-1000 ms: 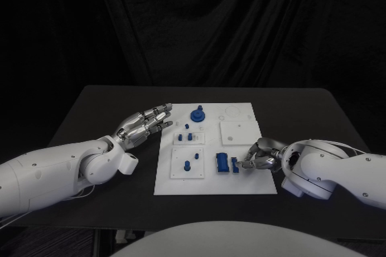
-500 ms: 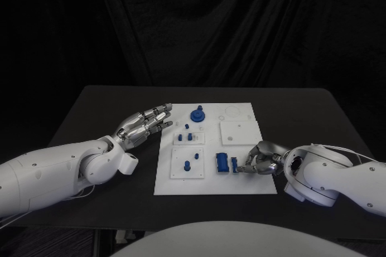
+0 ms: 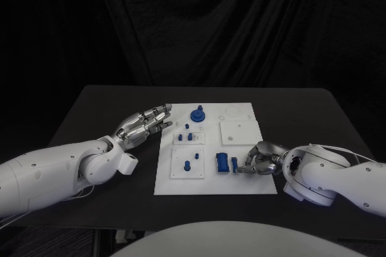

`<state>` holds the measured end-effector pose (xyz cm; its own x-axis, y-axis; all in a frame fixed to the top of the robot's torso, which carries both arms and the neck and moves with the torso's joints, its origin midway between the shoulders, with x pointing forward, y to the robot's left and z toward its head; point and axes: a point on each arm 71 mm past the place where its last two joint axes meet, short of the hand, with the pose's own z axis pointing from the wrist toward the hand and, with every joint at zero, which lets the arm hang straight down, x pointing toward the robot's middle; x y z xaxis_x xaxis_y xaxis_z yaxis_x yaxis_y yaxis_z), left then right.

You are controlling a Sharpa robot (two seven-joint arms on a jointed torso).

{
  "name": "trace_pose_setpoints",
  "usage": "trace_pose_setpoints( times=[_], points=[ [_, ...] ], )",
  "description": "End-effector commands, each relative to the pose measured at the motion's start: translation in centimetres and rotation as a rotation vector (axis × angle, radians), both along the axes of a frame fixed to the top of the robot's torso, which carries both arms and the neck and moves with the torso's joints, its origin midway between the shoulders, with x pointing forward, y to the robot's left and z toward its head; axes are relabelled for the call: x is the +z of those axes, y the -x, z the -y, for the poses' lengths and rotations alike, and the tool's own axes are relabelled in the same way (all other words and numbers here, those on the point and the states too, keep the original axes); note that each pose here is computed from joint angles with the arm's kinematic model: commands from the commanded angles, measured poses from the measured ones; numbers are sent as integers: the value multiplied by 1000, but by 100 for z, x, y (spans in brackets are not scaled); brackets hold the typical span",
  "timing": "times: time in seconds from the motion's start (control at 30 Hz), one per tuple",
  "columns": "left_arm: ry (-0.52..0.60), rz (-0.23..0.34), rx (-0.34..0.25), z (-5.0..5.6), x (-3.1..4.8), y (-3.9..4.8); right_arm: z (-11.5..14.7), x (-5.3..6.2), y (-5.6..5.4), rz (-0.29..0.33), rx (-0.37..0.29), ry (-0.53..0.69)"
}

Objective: Assemble the parts on the task board

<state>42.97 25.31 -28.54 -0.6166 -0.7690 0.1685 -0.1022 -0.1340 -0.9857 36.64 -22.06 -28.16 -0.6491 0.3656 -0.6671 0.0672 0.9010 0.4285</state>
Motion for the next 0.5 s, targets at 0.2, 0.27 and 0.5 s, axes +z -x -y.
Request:
trace_pose_setpoints(
  times=[0.2, 0.27, 0.5],
  points=[
    [17, 0, -8, 17, 4, 6, -13, -42, -25, 9, 16, -2],
    [18, 0, -8, 17, 4, 6, -16, -49, -33, 12, 14, -3],
    [17, 0, -8, 14, 3, 6, -23, -65, -68, 33, 6, -7]
  ],
)
